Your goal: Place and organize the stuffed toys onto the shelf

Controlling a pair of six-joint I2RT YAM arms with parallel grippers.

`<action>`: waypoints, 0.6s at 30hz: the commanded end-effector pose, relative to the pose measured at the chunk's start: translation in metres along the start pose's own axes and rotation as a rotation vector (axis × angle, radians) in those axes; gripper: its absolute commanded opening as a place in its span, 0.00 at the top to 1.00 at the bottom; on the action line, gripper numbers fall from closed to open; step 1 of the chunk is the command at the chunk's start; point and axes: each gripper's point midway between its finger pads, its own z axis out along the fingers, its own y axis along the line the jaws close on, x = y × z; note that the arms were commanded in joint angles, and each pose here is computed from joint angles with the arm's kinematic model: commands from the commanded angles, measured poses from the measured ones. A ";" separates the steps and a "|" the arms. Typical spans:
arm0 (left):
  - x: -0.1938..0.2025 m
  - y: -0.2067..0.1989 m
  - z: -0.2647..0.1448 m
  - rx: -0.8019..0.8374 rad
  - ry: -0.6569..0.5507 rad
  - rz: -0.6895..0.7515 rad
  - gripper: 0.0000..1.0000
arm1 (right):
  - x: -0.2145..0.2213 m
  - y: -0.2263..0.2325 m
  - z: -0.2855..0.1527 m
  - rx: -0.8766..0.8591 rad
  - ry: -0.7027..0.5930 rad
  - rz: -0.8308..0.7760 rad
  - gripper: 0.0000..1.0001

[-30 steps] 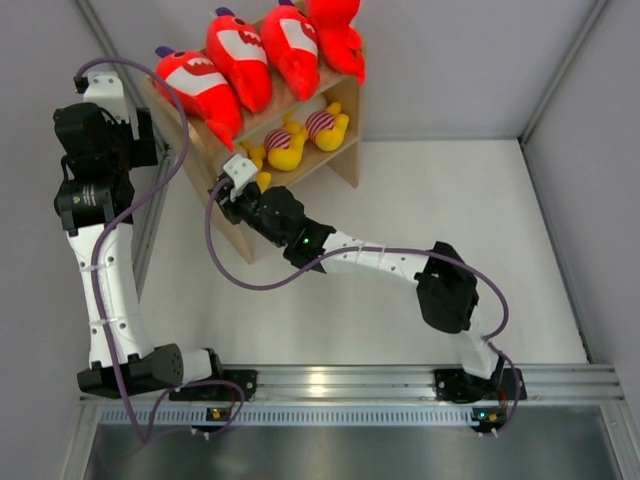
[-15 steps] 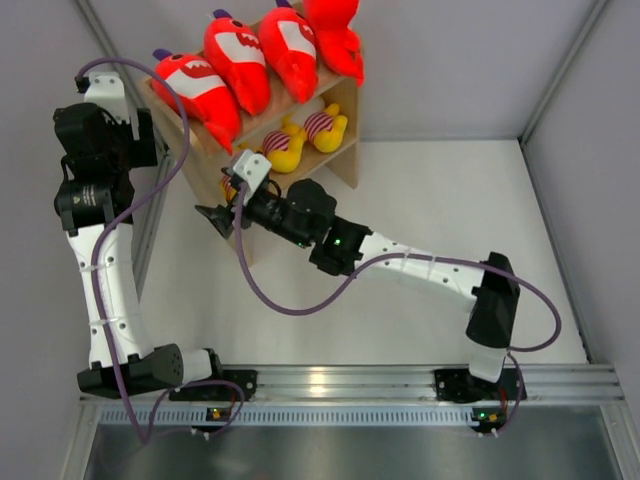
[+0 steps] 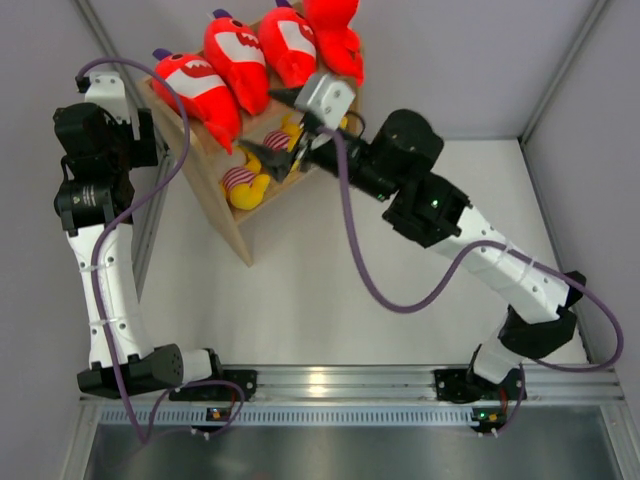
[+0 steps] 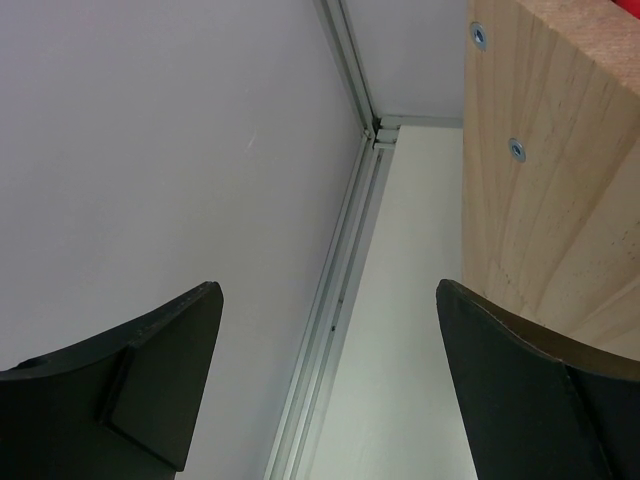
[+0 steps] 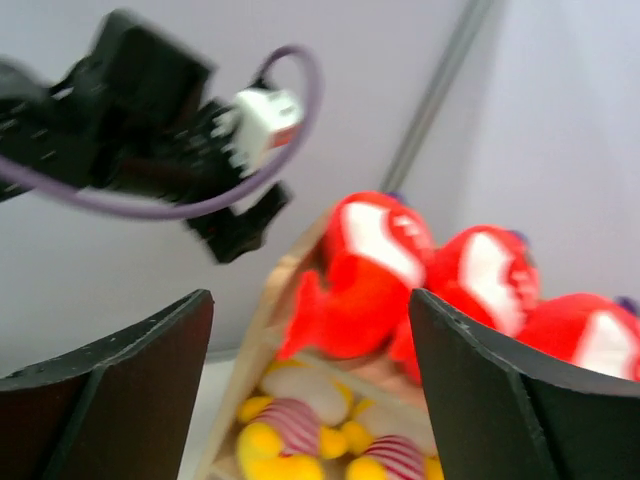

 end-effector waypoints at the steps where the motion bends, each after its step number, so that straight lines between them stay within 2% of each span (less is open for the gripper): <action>1: -0.020 0.008 -0.012 -0.017 -0.083 -0.013 0.06 | -0.044 -0.103 -0.025 0.242 -0.104 -0.009 0.24; 4: -0.019 0.006 -0.013 -0.006 -0.084 -0.014 0.06 | -0.047 -0.176 -0.036 0.407 -0.175 0.048 0.29; 7: -0.018 0.004 -0.013 0.002 -0.081 -0.016 0.06 | -0.025 -0.228 -0.037 0.495 -0.208 0.104 0.30; 9: -0.017 0.002 -0.012 0.007 -0.081 -0.015 0.06 | -0.035 -0.249 -0.042 0.534 -0.290 0.143 0.30; 10: -0.016 0.002 -0.012 0.008 -0.078 -0.016 0.06 | -0.018 -0.265 -0.042 0.558 -0.282 0.145 0.30; 11: -0.015 0.001 -0.011 0.013 -0.076 -0.016 0.06 | -0.029 -0.272 -0.045 0.566 -0.329 0.143 0.30; 14: -0.013 -0.002 -0.011 0.025 -0.072 -0.021 0.06 | -0.014 -0.286 -0.038 0.543 -0.364 0.175 0.31; 18: -0.013 -0.002 -0.012 0.030 -0.073 -0.022 0.06 | 0.002 -0.298 -0.031 0.544 -0.426 0.243 0.42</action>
